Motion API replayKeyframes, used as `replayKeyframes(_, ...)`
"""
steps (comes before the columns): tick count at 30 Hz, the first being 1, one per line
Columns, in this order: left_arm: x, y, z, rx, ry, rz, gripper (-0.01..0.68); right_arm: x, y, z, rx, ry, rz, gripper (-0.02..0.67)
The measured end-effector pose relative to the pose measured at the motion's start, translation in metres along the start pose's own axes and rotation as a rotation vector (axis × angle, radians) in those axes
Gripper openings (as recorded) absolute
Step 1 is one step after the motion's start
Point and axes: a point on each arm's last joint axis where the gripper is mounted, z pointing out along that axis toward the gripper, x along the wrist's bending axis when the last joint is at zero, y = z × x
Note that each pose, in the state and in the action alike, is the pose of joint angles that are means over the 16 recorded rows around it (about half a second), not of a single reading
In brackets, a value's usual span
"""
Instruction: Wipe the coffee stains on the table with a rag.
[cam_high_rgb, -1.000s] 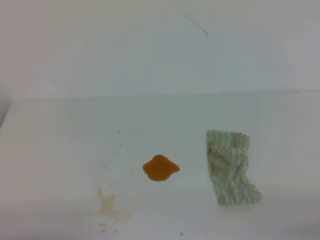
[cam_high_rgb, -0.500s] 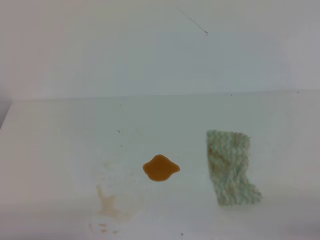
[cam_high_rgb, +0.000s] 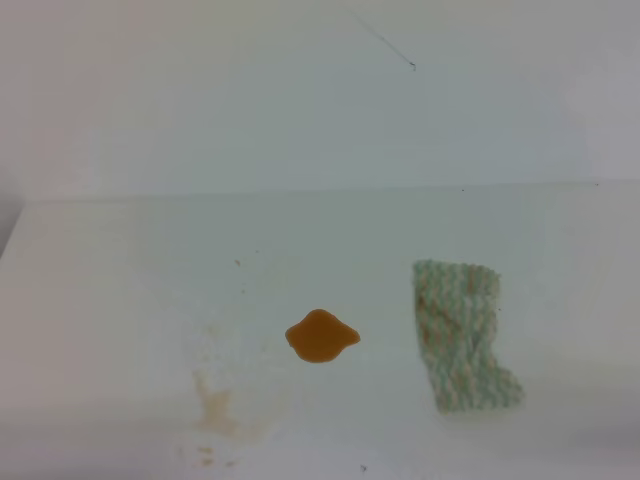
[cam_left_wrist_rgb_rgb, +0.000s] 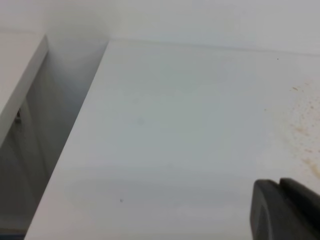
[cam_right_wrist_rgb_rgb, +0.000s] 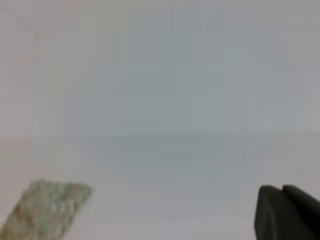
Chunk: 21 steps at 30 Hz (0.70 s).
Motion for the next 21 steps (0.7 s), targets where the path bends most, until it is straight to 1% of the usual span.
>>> replayKeyframes(3,0.0,0.0,0.0,0.0,0.0,0.0,-0.003,-0.001,0.005,0.0,-0.062,-0.004,0.07,-0.003)
replayKeyframes(11,0.0,0.0,0.0,0.0,0.0,0.0,-0.003,-0.006,0.022,-0.003,-0.27,-0.024,0.306,-0.003)
replayKeyframes(14,0.0,0.0,0.0,0.0,0.0,0.0,-0.003,-0.008,0.029,-0.005,-0.324,-0.027,0.376,-0.003)
replayKeyframes(17,0.0,0.0,0.0,0.0,0.0,0.0,-0.003,-0.009,0.037,-0.006,-0.348,-0.024,0.412,-0.003)
replayKeyframes(21,0.0,0.0,0.0,0.0,0.0,0.0,-0.003,-0.009,0.052,-0.004,-0.31,-0.017,0.389,-0.003)
